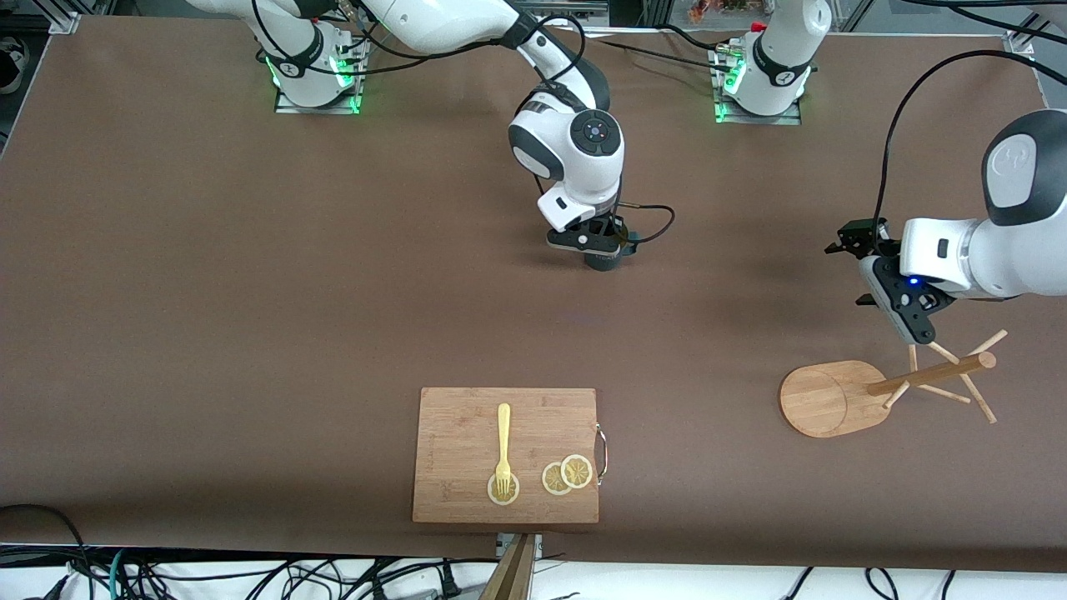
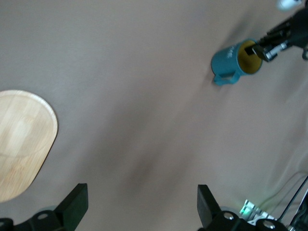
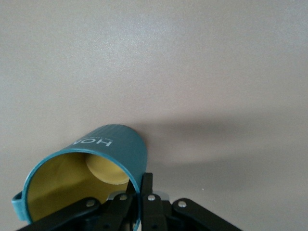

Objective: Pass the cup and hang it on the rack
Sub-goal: 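Carry the mug toward the table middle while the left gripper approaches, then set the mug down and withdraw the right gripper while the left gripper approaches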

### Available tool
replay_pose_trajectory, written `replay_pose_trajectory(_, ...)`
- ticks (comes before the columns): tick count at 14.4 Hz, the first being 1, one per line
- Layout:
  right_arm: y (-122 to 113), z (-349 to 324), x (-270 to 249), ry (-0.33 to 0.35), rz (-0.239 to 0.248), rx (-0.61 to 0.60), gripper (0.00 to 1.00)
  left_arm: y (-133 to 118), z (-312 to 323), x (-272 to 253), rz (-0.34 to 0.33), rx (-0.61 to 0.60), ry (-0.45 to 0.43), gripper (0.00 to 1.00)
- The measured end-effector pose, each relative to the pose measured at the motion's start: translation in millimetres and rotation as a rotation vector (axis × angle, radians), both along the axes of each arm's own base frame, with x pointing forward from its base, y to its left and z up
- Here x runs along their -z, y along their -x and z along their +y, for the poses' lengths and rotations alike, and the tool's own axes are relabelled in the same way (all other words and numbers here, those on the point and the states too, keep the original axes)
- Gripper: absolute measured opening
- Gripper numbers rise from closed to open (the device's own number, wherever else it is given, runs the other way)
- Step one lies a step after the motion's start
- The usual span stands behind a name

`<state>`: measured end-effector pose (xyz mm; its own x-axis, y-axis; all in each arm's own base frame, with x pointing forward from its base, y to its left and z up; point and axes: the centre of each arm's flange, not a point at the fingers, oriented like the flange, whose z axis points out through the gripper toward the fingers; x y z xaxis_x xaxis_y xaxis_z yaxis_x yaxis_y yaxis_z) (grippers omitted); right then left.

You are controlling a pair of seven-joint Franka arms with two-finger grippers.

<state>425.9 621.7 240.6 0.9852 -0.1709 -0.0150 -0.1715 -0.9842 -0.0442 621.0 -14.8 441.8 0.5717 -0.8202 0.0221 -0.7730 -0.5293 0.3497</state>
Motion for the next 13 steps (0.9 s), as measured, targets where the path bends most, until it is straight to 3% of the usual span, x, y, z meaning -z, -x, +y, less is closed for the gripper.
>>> replay_pose_trajectory(2, -1, 0, 0, -0.001, -0.001, 0.004, 0.07, 2, -2, 13, -0.025, 0.096, 0.048, 1.0)
replay_pose_trajectory(3, -2, 0, -1, -0.001, -0.003, 0.007, 0.14, 3, -3, 20, -0.039, 0.144, 0.078, 1.0)
replay_pose_trajectory(11, -23, -4, -55, 0.009, -0.01, 0.032, 0.92, 23, -45, 78, -0.104, 0.413, 0.205, 1.0)
replay_pose_trajectory(12, -34, -12, -74, 0.012, -0.01, 0.048, 0.99, 28, -58, 84, -0.123, 0.432, 0.207, 1.0)
replay_pose_trajectory(13, -47, -24, -96, 0.012, -0.012, 0.066, 1.0, 35, -70, 92, -0.139, 0.438, 0.21, 1.0)
